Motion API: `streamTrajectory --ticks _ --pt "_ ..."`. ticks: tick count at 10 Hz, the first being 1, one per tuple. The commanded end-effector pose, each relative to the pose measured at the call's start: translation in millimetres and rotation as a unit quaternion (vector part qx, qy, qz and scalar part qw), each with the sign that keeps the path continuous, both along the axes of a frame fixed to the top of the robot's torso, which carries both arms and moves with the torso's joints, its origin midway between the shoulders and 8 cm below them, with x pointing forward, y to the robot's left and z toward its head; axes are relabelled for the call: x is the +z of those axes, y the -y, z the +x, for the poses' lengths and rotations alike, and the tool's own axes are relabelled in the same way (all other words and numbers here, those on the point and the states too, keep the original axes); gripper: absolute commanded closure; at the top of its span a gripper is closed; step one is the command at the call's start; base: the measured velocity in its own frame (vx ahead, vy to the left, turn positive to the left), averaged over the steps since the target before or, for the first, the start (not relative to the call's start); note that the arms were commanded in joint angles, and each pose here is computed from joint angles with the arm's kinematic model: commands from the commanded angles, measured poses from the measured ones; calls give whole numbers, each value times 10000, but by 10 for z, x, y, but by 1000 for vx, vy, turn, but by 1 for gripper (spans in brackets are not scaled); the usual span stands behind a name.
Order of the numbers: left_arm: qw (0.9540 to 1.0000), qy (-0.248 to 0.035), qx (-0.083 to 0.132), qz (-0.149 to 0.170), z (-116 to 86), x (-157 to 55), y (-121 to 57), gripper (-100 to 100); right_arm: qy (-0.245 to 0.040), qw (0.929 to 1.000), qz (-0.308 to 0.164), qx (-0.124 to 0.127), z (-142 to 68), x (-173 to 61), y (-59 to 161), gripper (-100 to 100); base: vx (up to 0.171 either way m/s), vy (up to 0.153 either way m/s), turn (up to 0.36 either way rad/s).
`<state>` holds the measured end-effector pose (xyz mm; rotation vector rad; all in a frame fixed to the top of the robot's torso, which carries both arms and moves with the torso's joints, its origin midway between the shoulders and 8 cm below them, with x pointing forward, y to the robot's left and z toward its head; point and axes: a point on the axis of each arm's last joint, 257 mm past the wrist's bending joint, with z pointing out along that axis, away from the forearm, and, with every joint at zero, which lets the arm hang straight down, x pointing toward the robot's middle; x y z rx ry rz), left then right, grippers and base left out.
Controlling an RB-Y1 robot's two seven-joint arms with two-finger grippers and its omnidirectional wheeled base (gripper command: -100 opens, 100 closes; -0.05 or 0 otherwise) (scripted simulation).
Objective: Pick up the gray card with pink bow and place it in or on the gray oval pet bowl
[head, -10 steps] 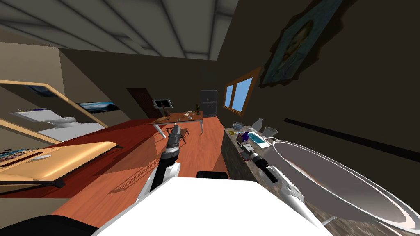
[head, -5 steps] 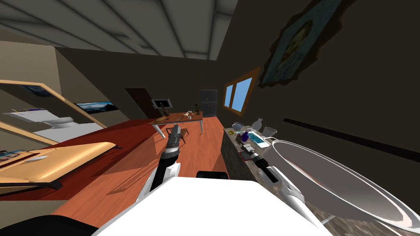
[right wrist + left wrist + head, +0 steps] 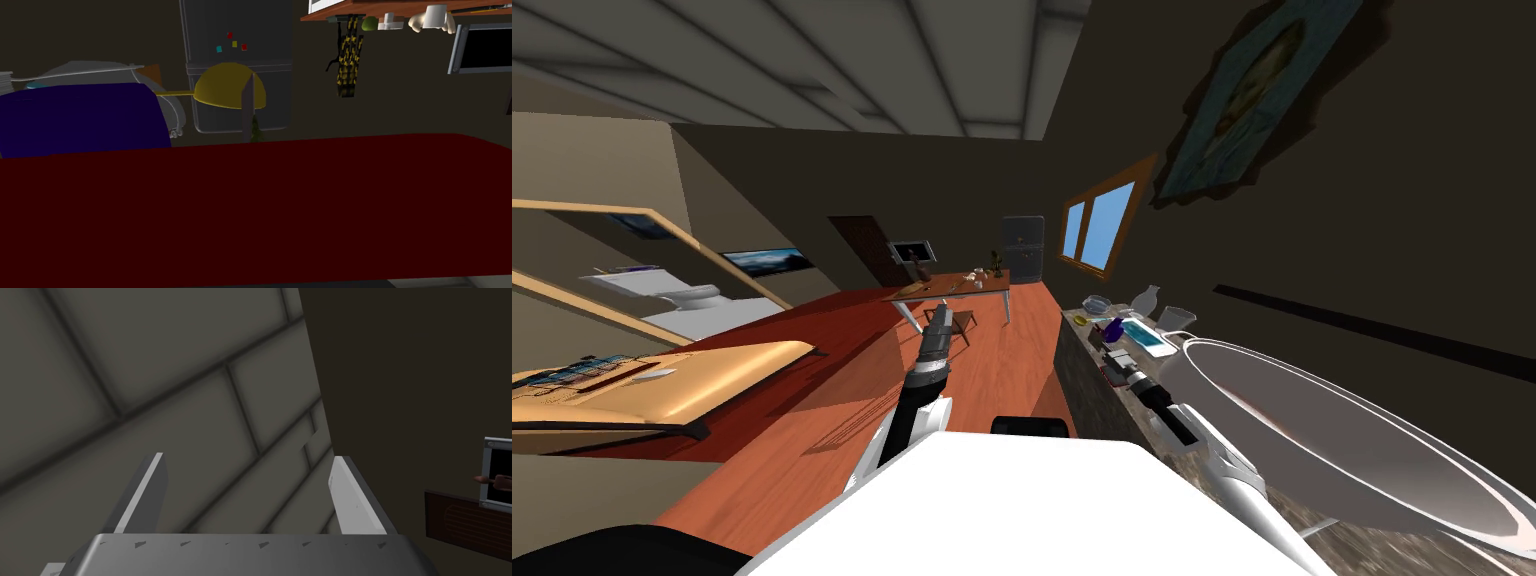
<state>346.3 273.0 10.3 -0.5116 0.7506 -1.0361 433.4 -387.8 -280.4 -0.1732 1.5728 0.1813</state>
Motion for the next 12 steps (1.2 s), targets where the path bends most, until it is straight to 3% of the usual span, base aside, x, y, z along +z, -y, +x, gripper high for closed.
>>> streamTrajectory --ticks 1,6,12 --pt "10000 0 0 0 0 0 0 0 -27 10000 -5 4 -10 54 124 100 -238 182 101" --pt "10000 -1 0 0 0 0 0 0 -134 9999 -13 -13 -10 381 562 100 -167 157 126" --pt "10000 -2 1 1 0 -1 -1 0 -360 9993 -35 -35 11 705 985 100 -99 101 116"
